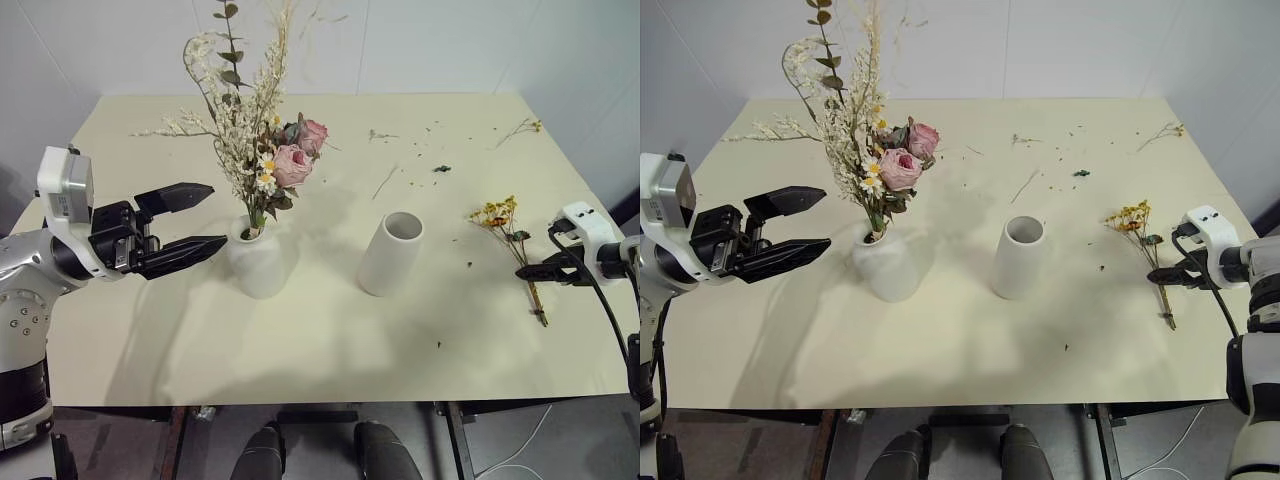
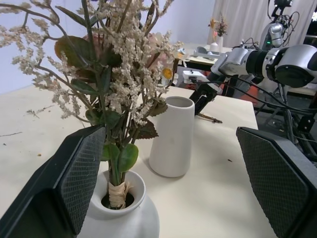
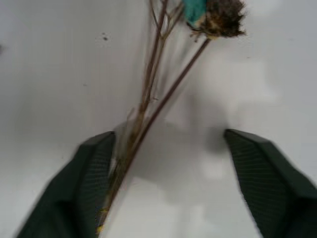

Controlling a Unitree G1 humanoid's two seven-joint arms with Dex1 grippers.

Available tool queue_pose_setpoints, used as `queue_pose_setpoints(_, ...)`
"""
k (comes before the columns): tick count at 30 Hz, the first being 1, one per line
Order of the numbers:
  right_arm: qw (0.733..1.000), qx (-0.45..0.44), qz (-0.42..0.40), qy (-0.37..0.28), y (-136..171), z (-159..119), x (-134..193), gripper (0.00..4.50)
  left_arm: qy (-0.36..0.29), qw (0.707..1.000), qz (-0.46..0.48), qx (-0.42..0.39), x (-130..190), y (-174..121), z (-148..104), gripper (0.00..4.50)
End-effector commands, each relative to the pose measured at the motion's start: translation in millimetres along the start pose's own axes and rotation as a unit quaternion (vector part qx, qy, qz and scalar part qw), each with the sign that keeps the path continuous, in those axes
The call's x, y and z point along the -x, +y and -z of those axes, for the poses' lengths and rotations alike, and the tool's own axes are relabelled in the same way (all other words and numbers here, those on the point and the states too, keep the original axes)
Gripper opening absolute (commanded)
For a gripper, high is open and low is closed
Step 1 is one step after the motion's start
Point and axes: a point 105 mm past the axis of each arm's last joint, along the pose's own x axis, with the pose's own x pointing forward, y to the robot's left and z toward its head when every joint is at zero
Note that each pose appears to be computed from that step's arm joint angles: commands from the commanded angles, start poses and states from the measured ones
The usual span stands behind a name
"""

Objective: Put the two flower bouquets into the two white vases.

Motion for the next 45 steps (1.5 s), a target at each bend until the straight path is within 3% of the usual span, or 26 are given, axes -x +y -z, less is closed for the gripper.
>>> queue_pose_setpoints(1,1.0,-0.001,-0.001,0.001,-1,0,1,2.17,-0.007,1.0,0.013,-0.025,-2,-6,-13,4.5)
queue_pose_setpoints(7,0.999,-0.017,0.001,-0.033,-5,-8,10,0.18,-0.006,0.999,0.03,-0.02,-9,-4,-10,4.5)
queue_pose_setpoints(9,0.998,-0.018,-0.003,-0.063,-6,-15,15,0.05,-0.007,0.999,0.035,-0.018,-12,-2,-8,4.5)
queue_pose_setpoints(15,0.969,0.006,-0.029,-0.246,-3,-64,49,0.05,-0.011,0.998,0.054,-0.002,-21,-1,-2,4.5)
queue_pose_setpoints(18,0.902,0.056,-0.079,-0.42,32,-106,88,0.05,-0.011,0.998,0.057,0.006,-22,4,3,4.5)
queue_pose_setpoints(22,0.817,0.079,-0.107,-0.561,83,-134,129,0.05,-0.013,0.998,0.061,0.009,-28,10,8,4.5)
queue_pose_setpoints(25,0.763,0.09,-0.125,-0.628,120,-145,151,0.05,-0.016,0.998,0.066,0.009,-32,11,9,4.5)
queue_pose_setpoints(28,0.737,0.083,-0.174,-0.648,153,-153,158,0.05,-0.017,0.998,0.068,0.008,-32,12,9,4.5)
queue_pose_setpoints(32,0.726,0.071,-0.222,-0.647,180,-157,150,0.05,-0.014,0.998,0.064,0.005,-34,12,8,4.5)
queue_pose_setpoints(37,0.732,0.071,-0.258,-0.626,203,-154,126,0.05,0.0,0.999,0.036,-0.027,-29,15,7,4.5)
queue_pose_setpoints(45,0.733,0.061,-0.272,-0.62,212,-150,107,0.05,0.038,0.998,0.02,-0.046,-17,0,8,4.5)
